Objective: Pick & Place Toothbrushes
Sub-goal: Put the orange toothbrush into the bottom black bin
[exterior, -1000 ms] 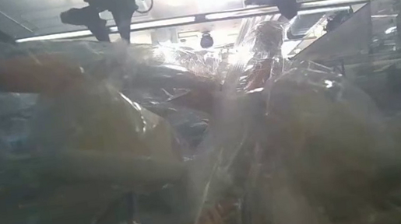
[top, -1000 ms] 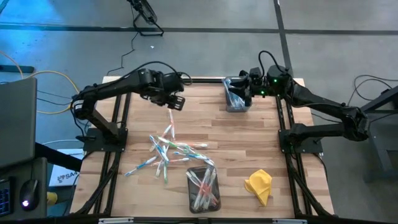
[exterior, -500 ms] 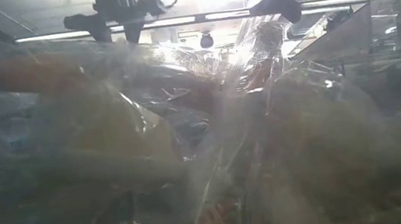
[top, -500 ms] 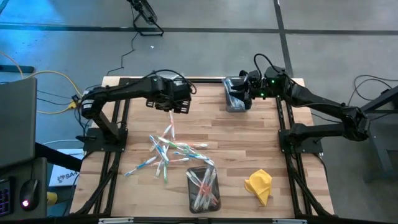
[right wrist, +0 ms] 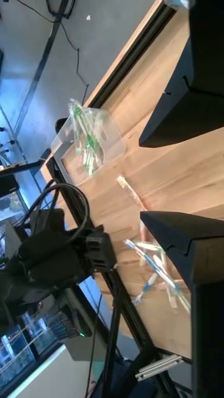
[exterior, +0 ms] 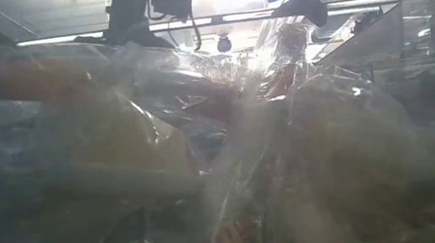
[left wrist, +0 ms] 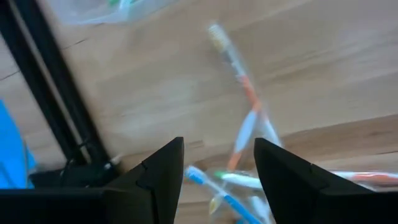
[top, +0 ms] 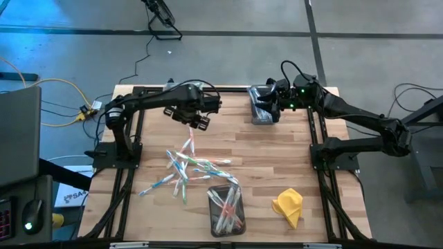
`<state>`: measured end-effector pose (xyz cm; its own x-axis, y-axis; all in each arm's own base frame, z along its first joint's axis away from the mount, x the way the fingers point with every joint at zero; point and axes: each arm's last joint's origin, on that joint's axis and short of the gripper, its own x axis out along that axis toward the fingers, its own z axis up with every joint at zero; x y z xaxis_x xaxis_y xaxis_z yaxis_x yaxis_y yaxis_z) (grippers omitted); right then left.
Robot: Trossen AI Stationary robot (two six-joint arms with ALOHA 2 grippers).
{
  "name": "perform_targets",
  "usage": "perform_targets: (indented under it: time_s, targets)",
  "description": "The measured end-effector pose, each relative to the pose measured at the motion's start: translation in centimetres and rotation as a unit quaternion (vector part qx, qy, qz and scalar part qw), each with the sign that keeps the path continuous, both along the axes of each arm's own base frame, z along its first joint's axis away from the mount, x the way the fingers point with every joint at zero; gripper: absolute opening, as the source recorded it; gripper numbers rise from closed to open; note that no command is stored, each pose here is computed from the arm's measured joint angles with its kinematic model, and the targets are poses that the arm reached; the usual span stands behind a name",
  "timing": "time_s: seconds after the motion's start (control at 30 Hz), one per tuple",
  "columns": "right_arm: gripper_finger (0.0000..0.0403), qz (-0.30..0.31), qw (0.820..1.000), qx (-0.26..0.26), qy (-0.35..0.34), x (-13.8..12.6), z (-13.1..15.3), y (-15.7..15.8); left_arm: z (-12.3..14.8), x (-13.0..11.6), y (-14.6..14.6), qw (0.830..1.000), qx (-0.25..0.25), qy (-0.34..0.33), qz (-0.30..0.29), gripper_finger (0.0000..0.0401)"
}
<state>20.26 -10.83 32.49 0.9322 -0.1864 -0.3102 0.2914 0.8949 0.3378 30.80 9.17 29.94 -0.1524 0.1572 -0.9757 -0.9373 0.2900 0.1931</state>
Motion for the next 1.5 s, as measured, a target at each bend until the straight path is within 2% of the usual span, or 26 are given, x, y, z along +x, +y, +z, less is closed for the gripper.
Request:
perform_targets:
  time_s: [0.2,0.3,0.47,0.6,0.7,0.8,0.93,1.13,1.23,1.37,1.5]
  targets:
    - [0.0171,-0.001,1.000,0.000,0.000,0.0,0.0,0.0,0.2,-1.5,-1.1,1.000,-0.002,0.000,-0.002,0.0172]
    - [0.0171,-0.001,1.000,0.000,0.000,0.0,0.0,0.0,-0.8,-2.8,-2.0,1.000,-0.016,0.015,0.010,0.0156]
    - [0.0171,-0.001,1.000,0.000,0.000,0.0,0.0,0.0,-1.8,-6.5,-3.3,0.995,-0.043,0.030,0.082,0.0129]
    - [0.0171,-0.005,1.000,-0.004,0.000,0.0,0.0,0.0,-2.8,-8.4,-3.7,0.989,-0.036,0.021,0.140,0.0114]
    - [0.0171,-0.015,1.000,-0.019,0.005,0.0,0.0,-0.1,-3.7,-8.3,-3.6,0.990,-0.018,-0.037,0.139,0.0108]
    - [0.0171,-0.027,0.999,-0.030,0.010,0.0,0.0,-0.2,-4.7,-7.2,-3.2,0.986,0.006,-0.113,0.119,0.0106]
    - [0.0171,-0.031,0.999,-0.032,0.011,-0.1,0.0,-0.2,-5.7,-5.9,-2.8,0.979,0.044,-0.176,0.087,0.0106]
    - [0.0171,-0.030,0.999,-0.032,0.011,0.0,0.0,-0.2,-7.0,-6.2,-2.5,0.971,0.106,-0.175,0.120,0.0106]
    - [0.0171,-0.030,0.999,-0.032,0.011,-0.1,0.0,-0.2,-7.5,-6.3,-2.4,0.972,0.108,-0.170,0.123,0.0116]
    - [0.0171,-0.031,0.999,-0.032,0.011,-0.1,0.0,-0.2,-8.3,-6.5,-2.2,0.972,0.096,-0.175,0.125,0.0151]
    - [0.0171,-0.031,0.999,-0.032,0.012,-0.1,0.0,-0.2,-8.9,-5.9,-1.7,0.962,0.096,-0.222,0.125,0.0193]
